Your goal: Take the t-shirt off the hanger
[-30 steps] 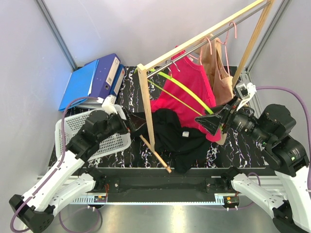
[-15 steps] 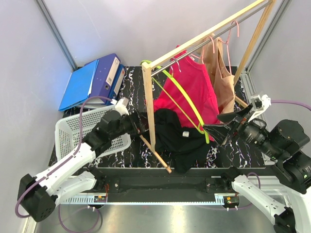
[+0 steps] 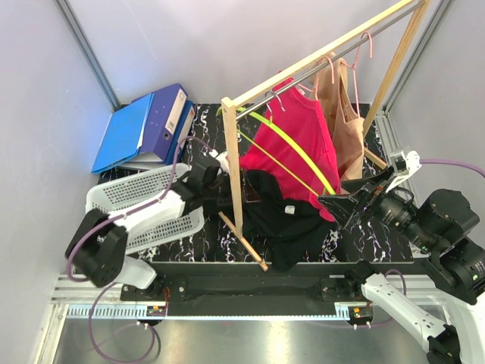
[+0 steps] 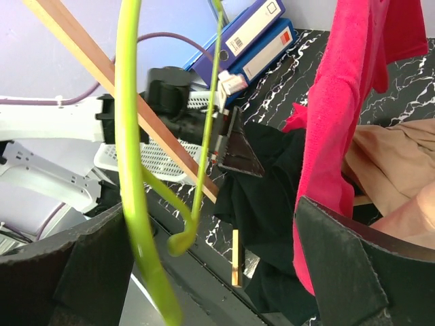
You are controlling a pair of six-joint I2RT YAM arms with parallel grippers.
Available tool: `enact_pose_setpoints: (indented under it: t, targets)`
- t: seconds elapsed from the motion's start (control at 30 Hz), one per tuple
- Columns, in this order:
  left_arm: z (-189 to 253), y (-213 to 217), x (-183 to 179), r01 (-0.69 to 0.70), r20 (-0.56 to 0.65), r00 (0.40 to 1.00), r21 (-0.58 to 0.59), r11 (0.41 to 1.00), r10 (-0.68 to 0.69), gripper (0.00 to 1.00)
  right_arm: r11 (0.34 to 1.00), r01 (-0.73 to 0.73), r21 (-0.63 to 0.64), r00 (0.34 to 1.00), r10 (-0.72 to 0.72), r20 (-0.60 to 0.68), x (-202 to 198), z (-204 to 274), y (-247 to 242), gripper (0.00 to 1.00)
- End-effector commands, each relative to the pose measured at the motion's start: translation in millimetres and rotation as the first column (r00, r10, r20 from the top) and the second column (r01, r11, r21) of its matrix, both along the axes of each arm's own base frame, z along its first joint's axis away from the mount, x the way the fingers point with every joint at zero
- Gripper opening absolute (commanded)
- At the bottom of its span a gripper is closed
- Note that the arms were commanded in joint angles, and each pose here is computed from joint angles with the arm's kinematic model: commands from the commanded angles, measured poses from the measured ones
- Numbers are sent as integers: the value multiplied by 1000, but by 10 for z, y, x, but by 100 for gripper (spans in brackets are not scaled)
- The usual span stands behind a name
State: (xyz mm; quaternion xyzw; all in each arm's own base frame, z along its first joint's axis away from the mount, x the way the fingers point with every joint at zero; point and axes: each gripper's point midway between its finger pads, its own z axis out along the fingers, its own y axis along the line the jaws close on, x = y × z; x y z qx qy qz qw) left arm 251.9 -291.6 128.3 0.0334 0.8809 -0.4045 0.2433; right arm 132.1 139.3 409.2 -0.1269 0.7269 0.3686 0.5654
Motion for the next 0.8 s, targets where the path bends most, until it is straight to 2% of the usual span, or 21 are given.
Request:
enact_pose_setpoints:
  t: [0.0,0.13,0.23,0.27,0.37,0.4,0.43,0.5,0.53,0.6,0.67,0.73,0.77]
  targets:
    - [-59,-107,108,77,51,996,30,997,-78,97,1000,25,-4,998,-25,58,5,148,-63,100]
    - [-273,-122,146,70,23,997,54,996,-71,91,1000,20,-2,998,-20,54,-17,127,-66,100]
    - [-286,-176,182,55,42,998,1,998,-55,66,999,43,-7,998,-43,44,23,54,-86,100]
    - [-292,-161,197,39,46,998,2,999,-39,45,999,45,-7,998,-45,41,25,45,-88,100]
    - [-101,-114,206,5,102,995,-67,998,2,25,999,46,-2,998,-45,39,24,35,-86,100]
    - [44,-70,226,-12,129,991,-99,995,25,9,999,44,-3,998,-44,36,31,25,-79,100]
    - [104,-22,233,-25,138,990,-103,994,39,0,999,42,-6,999,-42,31,38,10,-71,100]
    - [181,129,279,-79,140,986,-90,993,91,0,999,42,-7,999,-42,32,40,19,-71,100]
    - [427,174,279,-84,186,977,-126,988,107,0,999,41,-7,999,-41,29,33,23,-71,100]
    - [578,340,297,-134,207,966,-114,984,156,0,999,38,-1,999,-38,38,14,55,-76,100]
    - [948,511,312,-193,279,934,-138,972,225,0,999,50,-3,998,-50,46,6,76,-107,100]
    - [1069,698,283,-244,289,918,-129,961,272,0,997,80,-7,996,-80,50,23,86,-160,100]
    - [1275,809,238,-265,325,895,-165,950,306,0,996,91,-2,994,-91,53,23,117,-180,100]
